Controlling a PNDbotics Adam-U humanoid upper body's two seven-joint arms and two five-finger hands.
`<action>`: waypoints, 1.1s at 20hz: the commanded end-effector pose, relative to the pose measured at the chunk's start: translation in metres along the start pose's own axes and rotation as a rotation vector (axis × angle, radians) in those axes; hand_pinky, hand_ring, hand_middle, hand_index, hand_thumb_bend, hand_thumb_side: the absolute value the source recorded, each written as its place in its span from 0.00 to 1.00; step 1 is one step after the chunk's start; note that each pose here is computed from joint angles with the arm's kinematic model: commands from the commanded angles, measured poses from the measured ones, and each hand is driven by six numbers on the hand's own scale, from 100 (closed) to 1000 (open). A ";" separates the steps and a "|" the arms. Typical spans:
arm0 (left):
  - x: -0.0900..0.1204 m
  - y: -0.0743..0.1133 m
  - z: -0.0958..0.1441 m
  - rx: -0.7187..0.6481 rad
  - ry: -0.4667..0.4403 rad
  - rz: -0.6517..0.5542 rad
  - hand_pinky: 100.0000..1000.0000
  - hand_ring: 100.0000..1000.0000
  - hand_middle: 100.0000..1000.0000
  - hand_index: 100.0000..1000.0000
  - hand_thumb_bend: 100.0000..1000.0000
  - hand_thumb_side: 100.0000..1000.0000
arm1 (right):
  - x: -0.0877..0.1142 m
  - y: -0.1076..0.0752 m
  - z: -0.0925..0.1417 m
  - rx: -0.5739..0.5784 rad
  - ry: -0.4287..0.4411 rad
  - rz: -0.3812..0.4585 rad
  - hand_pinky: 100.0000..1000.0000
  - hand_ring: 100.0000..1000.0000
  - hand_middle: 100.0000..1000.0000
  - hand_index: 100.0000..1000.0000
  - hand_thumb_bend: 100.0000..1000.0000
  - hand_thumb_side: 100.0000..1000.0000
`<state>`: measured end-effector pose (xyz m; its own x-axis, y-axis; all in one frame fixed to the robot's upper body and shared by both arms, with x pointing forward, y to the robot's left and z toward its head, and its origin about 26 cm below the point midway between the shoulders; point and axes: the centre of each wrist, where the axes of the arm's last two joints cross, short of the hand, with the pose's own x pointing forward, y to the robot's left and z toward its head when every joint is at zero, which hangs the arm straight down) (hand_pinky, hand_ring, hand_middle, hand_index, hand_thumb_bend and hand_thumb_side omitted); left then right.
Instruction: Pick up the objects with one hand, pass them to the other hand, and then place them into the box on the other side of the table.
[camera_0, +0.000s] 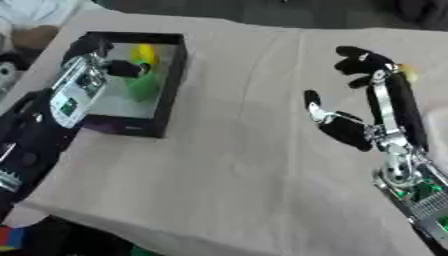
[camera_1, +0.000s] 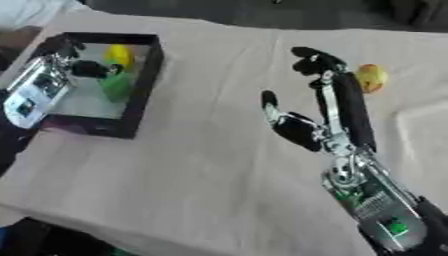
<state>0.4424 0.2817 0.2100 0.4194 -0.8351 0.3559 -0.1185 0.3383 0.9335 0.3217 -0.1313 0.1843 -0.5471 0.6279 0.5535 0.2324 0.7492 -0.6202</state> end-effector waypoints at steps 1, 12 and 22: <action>0.000 0.029 0.005 0.088 -0.027 0.040 0.78 0.77 0.66 0.77 0.09 0.31 | 0.003 -0.011 -0.004 -0.034 -0.015 0.004 0.59 0.69 0.59 0.80 0.28 0.05; 0.014 0.052 0.070 0.284 -0.506 0.482 0.62 0.69 0.64 0.73 0.00 0.63 | -0.001 -0.087 -0.022 0.112 0.111 -0.052 0.62 0.71 0.64 0.78 0.16 0.16; 0.026 0.039 0.110 0.240 -0.796 0.755 0.60 0.69 0.65 0.76 0.00 0.67 | -0.030 -0.145 -0.044 0.265 0.153 0.025 0.66 0.76 0.70 0.81 0.18 0.14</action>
<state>0.3556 0.2264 0.2502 -0.4656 -0.5432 0.6987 -0.3054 0.8396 0.4492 0.3392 -0.2384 0.2688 -0.4032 0.6625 0.6313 -0.0112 0.6863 -0.7273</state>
